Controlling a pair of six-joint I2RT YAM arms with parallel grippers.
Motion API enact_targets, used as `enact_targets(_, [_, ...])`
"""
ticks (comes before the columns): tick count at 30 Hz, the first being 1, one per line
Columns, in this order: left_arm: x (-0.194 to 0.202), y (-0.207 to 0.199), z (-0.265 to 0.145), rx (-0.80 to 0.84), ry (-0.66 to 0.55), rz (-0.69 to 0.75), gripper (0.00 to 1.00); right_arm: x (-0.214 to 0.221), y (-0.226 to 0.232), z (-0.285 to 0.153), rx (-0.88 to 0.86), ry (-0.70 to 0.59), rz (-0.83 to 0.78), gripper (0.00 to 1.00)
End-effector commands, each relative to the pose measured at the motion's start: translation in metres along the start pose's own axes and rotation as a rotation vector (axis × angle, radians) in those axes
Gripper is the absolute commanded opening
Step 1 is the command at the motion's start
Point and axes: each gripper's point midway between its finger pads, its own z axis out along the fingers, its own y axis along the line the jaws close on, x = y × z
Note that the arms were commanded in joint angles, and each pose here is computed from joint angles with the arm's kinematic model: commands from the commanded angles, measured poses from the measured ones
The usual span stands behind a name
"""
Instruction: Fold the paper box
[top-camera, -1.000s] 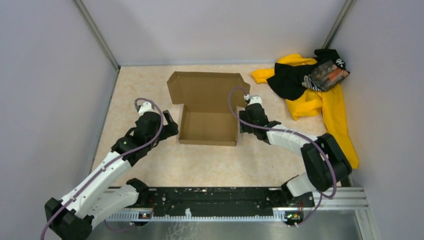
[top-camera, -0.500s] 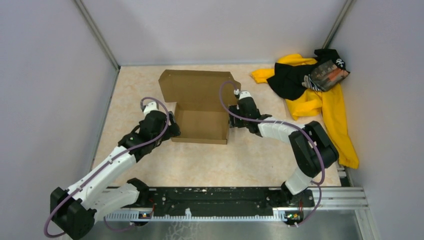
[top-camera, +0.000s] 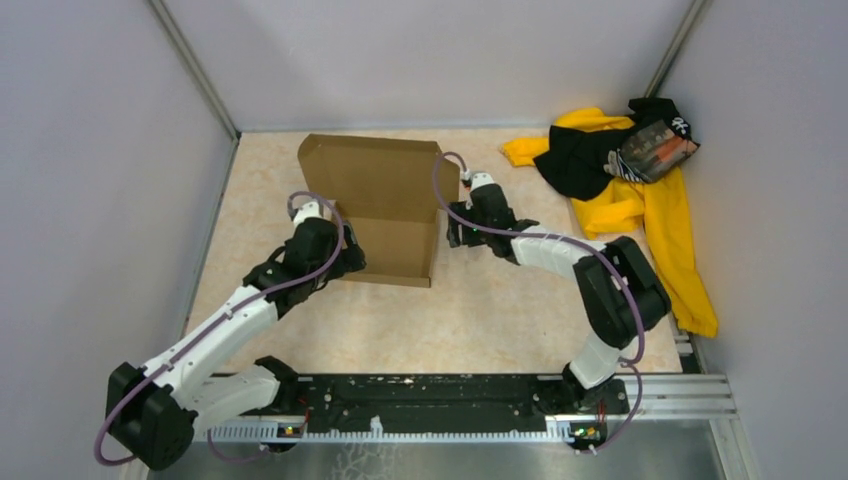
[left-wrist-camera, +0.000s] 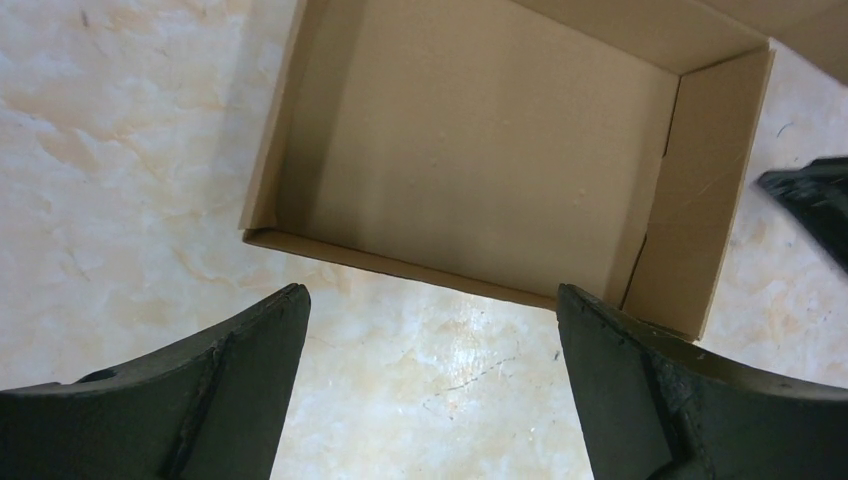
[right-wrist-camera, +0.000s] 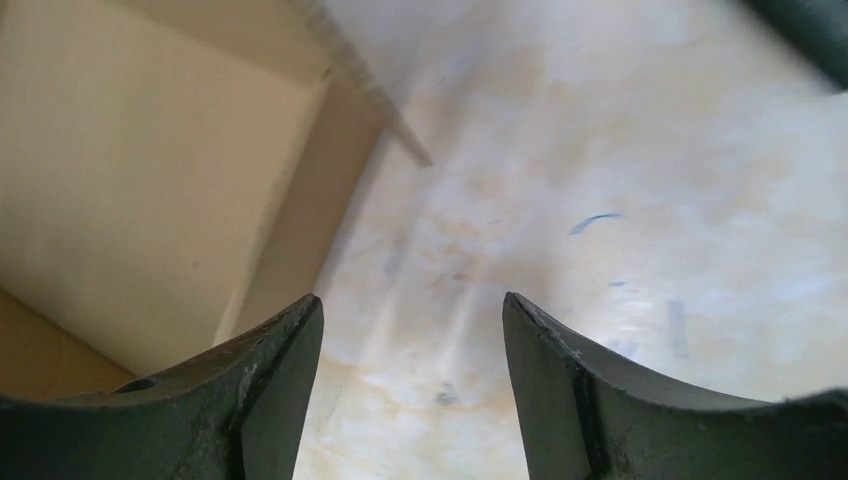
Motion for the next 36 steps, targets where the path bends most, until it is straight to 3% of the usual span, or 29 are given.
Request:
enact_targets(1, [0.007, -0.018, 0.005, 0.072, 0.061, 0.019, 0.99, -0.080, -0.033, -0.043, 0.094, -0.198, 0.016, 0.67])
enact_targets(7, [0.029, -0.033, 0.003, 0.151, 0.190, 0.039, 0.99, -0.128, -0.069, -0.037, 0.170, -0.243, -0.058, 0.67])
enact_targets(16, [0.014, -0.051, -0.028, 0.291, 0.160, 0.048, 0.99, -0.175, -0.113, 0.011, 0.126, -0.291, -0.209, 0.67])
enact_targets(19, [0.013, -0.062, -0.042, 0.372, 0.171, 0.036, 0.99, -0.172, -0.128, 0.027, 0.129, -0.268, -0.268, 0.67])
enact_targets(24, [0.018, -0.053, -0.047, 0.365, 0.170, 0.041, 0.99, -0.146, -0.125, 0.049, 0.025, -0.198, -0.323, 0.67])
enact_targets(36, [0.026, -0.056, -0.055, 0.410, 0.198, 0.043, 0.99, -0.114, -0.118, 0.069, -0.069, -0.079, -0.318, 0.64])
